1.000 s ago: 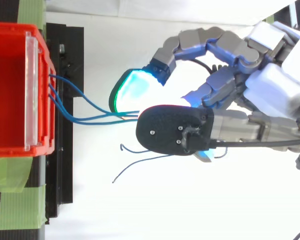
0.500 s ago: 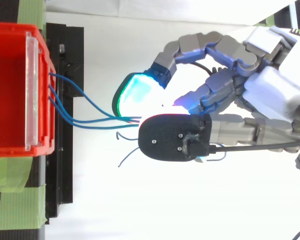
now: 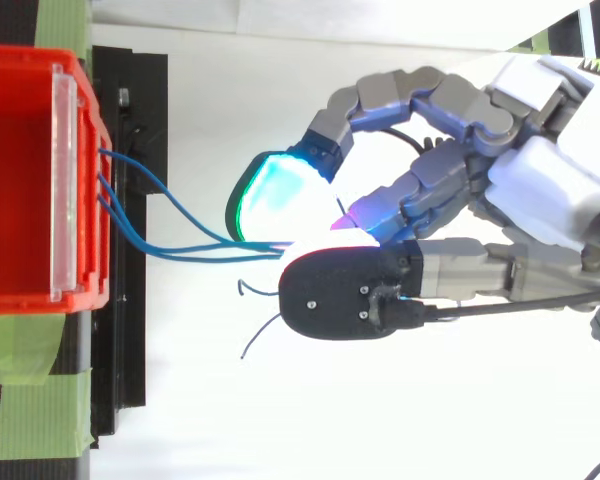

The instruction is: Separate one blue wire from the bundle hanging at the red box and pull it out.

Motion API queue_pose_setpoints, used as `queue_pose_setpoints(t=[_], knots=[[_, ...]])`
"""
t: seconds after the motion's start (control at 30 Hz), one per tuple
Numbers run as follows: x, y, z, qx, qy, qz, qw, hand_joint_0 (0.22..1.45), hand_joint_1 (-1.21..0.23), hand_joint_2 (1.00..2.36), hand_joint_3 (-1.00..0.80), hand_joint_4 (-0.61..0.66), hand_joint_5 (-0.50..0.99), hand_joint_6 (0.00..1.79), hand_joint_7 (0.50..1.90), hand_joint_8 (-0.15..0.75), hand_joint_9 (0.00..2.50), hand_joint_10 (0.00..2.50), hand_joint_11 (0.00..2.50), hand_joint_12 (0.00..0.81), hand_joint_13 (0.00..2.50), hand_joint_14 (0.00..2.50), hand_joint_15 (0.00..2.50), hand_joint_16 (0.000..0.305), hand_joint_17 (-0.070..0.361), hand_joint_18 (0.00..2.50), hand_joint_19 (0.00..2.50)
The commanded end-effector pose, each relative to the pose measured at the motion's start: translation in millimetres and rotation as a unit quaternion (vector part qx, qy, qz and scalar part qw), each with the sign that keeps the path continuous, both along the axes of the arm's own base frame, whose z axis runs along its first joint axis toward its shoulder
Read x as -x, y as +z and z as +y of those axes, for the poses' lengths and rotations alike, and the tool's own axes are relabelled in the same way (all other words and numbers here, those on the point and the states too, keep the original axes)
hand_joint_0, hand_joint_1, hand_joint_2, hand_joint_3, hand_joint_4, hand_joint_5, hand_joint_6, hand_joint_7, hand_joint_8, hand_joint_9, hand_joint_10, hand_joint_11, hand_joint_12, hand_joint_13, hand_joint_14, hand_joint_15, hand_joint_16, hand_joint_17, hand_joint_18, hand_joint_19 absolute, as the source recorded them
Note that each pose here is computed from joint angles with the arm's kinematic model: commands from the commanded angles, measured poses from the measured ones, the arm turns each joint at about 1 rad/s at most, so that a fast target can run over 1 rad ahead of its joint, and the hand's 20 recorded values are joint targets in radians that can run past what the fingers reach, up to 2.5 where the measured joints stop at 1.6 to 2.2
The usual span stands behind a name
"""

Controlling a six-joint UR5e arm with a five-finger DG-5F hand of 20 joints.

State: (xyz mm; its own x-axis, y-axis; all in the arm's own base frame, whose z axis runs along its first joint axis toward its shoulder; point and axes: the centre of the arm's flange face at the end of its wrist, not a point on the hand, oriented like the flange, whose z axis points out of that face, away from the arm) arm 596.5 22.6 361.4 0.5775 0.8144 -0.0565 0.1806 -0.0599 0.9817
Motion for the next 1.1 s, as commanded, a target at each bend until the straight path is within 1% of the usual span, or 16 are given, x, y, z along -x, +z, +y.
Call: queue_pose_setpoints(t=[0.0, 0.17, 0.2, 0.23, 0.27, 0.33, 0.4, 0.57, 0.67, 0.7, 0.77, 0.87, 0.9, 1.07], knots=[[-0.1, 0.0, 0.9, -0.003, 0.0, -0.002, 1.0, 0.64, -0.79, 1.02, -0.3, 0.12, -0.19, 0.96, 0.93, 0.375, 1.28, 0.01, 1.39, 0.426, 1.37, 0.02, 1.38, 0.046, 0.103, 0.94, 0.52], [0.1, 0.0, 5.5, -0.028, -0.002, -0.02, 0.9994, 0.62, -0.77, 1.02, -0.19, 0.04, -0.18, 0.96, 1.03, 0.373, 1.32, 0.02, 1.39, 0.418, 1.39, 0.02, 1.4, 0.046, 0.103, 0.96, 0.55], [0.2, 0.0, 6.4, -0.03, -0.002, -0.022, 0.9993, 0.62, -0.77, 1.02, -0.17, 0.03, -0.17, 0.96, 1.04, 0.385, 1.34, 0.01, 1.39, 0.441, 1.41, 0.01, 1.39, 0.048, 0.109, 0.98, 0.54], [0.2, 0.0, 6.4, -0.032, -0.002, -0.023, 0.9992, 0.61, -0.77, 1.02, -0.16, 0.02, -0.16, 0.96, 1.05, 0.391, 1.35, 0.01, 1.38, 0.437, 1.42, 0.01, 1.39, 0.05, 0.112, 1.0, 0.54], [0.1, -0.1, 7.6, -0.036, 0.0, -0.025, 0.999, 0.61, -0.77, 1.01, -0.14, 0.01, -0.15, 0.95, 1.05, 0.4, 1.38, 0.01, 1.38, 0.464, 1.44, 0.01, 1.4, 0.053, 0.119, 1.03, 0.52], [0.4, 0.7, 8.4, -0.038, 0.0, -0.027, 0.9989, 0.6, -0.76, 1.01, -0.11, 0.0, -0.13, 0.94, 1.07, 0.419, 1.43, 0.01, 1.35, 0.507, 1.48, 0.01, 1.38, 0.058, 0.13, 1.09, 0.5], [0.2, -0.1, 8.4, -0.039, -0.001, -0.028, 0.9988, 0.59, -0.75, 1.0, -0.09, -0.01, -0.12, 0.94, 1.09, 0.423, 1.47, 0.01, 1.34, 0.517, 1.5, 0.01, 1.37, 0.06, 0.134, 1.11, 0.49], [0.4, 0.0, 10.1, -0.041, -0.001, -0.029, 0.9987, 0.56, -0.68, 1.06, -0.11, -0.05, -0.12, 0.93, 1.09, 0.393, 1.49, 0.01, 1.3, 0.523, 1.51, 0.01, 1.36, 0.062, 0.139, 1.13, 0.49], [0.4, 0.0, 10.1, -0.04, -0.001, -0.029, 0.9988, 0.56, -0.65, 1.07, -0.11, -0.03, -0.12, 0.93, 1.07, 0.4, 1.49, 0.02, 1.28, 0.527, 1.51, 0.01, 1.36, 0.062, 0.141, 1.13, 0.48], [0.4, 0.0, 11.0, -0.04, 0.0, -0.029, 0.9988, 0.55, -0.64, 1.07, -0.1, -0.04, -0.12, 0.93, 1.09, 0.395, 1.5, 0.02, 1.29, 0.525, 1.5, 0.01, 1.35, 0.063, 0.141, 1.13, 0.48], [0.4, 0.0, 11.0, -0.04, 0.0, -0.029, 0.9988, 0.54, -0.62, 1.15, -0.1, -0.04, -0.11, 0.93, 1.08, 0.4, 1.5, 0.02, 1.27, 0.53, 1.51, 0.01, 1.34, 0.063, 0.142, 1.14, 0.48], [0.4, 0.0, 11.0, -0.04, 0.0, -0.029, 0.9988, 0.51, -0.61, 1.31, -0.09, -0.05, -0.1, 0.92, 1.1, 0.413, 1.53, 0.02, 1.27, 0.534, 1.51, 0.01, 1.33, 0.064, 0.143, 1.15, 0.46], [0.4, 0.0, 11.0, -0.04, 0.0, -0.029, 0.9988, 0.51, -0.62, 1.32, -0.09, -0.05, -0.1, 0.92, 1.09, 0.427, 1.54, 0.02, 1.28, 0.535, 1.51, 0.01, 1.33, 0.064, 0.143, 1.16, 0.46], [0.8, 0.0, 10.7, -0.039, -0.001, -0.027, 0.9989, 0.53, -0.65, 1.26, -0.08, -0.02, -0.1, 0.92, 1.11, 0.419, 1.57, 0.01, 1.32, 0.535, 1.51, 0.01, 1.32, 0.063, 0.141, 1.16, 0.46]])
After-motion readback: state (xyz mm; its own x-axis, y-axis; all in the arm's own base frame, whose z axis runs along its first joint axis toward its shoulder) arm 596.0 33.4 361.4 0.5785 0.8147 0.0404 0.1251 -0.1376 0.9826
